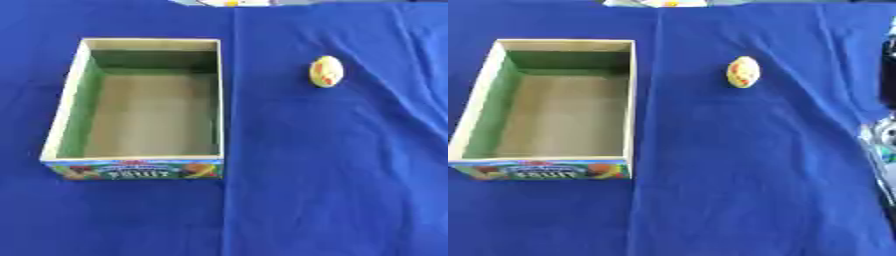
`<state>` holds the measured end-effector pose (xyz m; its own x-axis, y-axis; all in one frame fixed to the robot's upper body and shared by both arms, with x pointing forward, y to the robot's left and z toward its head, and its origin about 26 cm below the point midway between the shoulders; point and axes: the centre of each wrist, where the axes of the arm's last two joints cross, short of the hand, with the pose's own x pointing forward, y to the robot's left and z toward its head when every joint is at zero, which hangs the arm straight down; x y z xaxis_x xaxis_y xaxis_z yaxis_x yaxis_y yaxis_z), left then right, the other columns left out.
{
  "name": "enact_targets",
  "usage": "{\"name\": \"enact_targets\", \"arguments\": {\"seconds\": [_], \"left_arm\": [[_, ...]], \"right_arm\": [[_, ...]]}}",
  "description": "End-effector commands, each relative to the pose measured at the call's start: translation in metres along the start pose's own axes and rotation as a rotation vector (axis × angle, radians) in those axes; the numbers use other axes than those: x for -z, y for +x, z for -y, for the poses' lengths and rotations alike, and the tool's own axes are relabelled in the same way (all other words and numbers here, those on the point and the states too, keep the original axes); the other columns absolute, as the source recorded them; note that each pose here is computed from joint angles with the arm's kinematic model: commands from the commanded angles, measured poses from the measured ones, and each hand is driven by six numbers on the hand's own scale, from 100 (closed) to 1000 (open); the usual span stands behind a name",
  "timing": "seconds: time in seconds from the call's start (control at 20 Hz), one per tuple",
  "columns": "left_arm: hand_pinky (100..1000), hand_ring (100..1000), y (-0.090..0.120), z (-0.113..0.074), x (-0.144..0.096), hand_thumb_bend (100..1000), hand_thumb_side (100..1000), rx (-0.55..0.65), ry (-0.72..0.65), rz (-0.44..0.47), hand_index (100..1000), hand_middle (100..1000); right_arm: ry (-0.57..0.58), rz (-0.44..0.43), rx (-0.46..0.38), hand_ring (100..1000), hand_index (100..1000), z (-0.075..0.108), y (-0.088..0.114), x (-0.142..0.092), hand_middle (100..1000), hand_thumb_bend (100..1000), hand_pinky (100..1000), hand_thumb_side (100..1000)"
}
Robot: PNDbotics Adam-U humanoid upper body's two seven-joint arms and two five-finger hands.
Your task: Pick up objects on the table and place them in the box.
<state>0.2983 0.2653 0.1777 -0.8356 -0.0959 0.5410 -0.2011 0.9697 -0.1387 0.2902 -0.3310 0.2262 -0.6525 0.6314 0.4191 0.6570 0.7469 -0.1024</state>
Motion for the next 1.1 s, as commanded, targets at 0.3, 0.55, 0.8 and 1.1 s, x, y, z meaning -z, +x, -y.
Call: {"name": "enact_targets", "arguments": {"seconds": [0.3, 0.55, 0.8, 1.1], "left_arm": [[577, 839, 0.005, 0.001, 0.004, 100, 1000, -0.008, -0.006, 0.023, 775, 831], [577, 839, 0.005, 0.001, 0.004, 100, 1000, -0.011, -0.014, 0.022, 775, 831], [577, 839, 0.005, 0.002, 0.004, 100, 1000, -0.011, -0.026, 0.020, 775, 831], [577, 839, 0.005, 0.002, 0.004, 100, 1000, -0.016, -0.034, 0.021, 775, 831]], "right_arm": [[0.020, 0.047, -0.009, 684, 825, 0.004, 0.006, 0.010, 600, 100, 771, 887], [0.105, 0.123, -0.057, 698, 832, 0.005, 0.014, 0.027, 614, 100, 776, 842], [0.197, 0.245, -0.154, 713, 836, 0.006, 0.029, 0.057, 631, 100, 778, 714], [0.377, 0.321, -0.342, 760, 862, 0.005, 0.044, 0.081, 701, 100, 813, 724]]}}
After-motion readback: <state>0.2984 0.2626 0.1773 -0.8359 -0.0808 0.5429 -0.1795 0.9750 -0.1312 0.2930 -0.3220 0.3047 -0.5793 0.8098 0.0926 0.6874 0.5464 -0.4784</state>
